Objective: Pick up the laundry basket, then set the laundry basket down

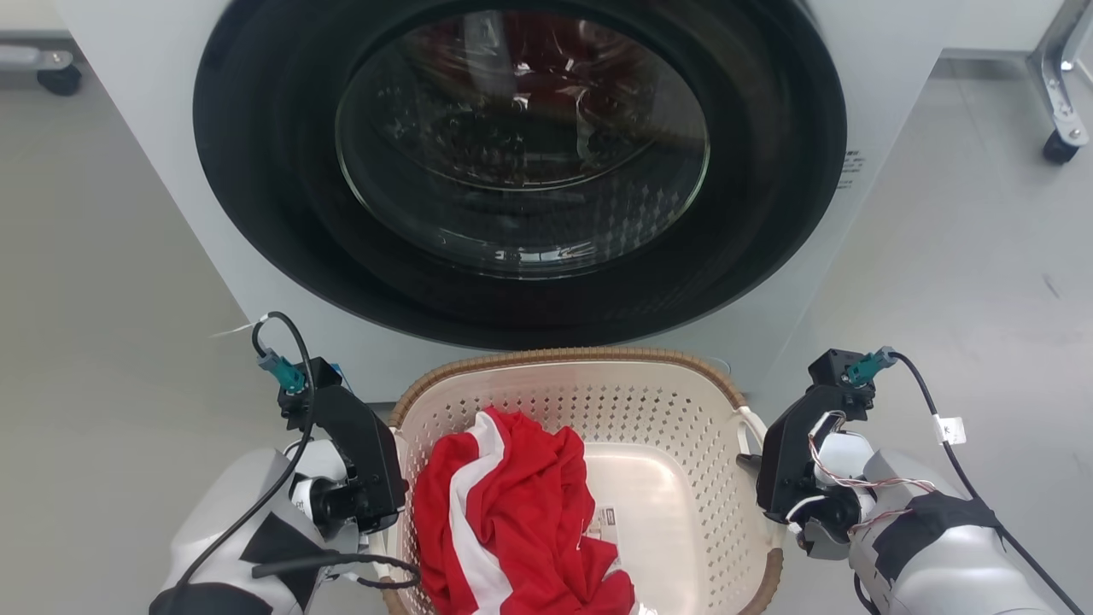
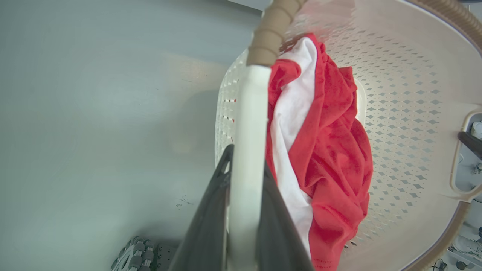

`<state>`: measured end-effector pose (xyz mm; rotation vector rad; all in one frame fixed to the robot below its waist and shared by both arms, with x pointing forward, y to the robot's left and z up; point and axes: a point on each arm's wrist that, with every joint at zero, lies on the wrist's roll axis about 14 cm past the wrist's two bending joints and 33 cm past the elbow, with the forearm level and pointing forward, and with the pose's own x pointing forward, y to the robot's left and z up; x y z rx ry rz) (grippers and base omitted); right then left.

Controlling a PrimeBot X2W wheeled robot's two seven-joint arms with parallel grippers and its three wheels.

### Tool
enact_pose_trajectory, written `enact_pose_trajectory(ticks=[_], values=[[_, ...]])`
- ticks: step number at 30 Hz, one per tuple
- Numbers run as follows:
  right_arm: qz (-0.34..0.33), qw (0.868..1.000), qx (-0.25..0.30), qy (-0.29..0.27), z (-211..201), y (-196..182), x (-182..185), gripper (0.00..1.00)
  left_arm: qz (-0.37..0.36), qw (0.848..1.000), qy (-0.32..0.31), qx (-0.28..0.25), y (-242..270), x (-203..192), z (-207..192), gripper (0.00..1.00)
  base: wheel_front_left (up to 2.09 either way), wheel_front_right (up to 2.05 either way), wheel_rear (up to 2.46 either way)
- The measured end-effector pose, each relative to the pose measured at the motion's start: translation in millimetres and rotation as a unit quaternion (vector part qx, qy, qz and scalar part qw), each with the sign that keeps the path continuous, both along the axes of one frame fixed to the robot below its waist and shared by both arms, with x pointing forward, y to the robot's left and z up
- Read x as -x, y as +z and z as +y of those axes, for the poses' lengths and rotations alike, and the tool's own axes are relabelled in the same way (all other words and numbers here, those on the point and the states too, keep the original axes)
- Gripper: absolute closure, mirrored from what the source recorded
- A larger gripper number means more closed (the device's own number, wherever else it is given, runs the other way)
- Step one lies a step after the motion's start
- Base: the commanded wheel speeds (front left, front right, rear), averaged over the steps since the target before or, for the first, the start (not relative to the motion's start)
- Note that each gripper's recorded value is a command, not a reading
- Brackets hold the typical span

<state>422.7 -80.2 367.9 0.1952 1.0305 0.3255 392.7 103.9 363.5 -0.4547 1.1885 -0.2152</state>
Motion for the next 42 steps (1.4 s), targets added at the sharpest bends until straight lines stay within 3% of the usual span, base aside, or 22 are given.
enact_pose_trajectory(ticks=[15,42], values=[[0.031,0.999,-0.014,-0.011,-3,9,27,1.0,0.01,1.0,-0.004,0.01,11,21,-2,1.0,0.0,0.0,0.0],[0.034,0.999,-0.019,-0.01,-2,12,34,1.0,0.013,1.0,-0.001,0.009,10,29,-2,1.0,0.0,0.0,0.0]])
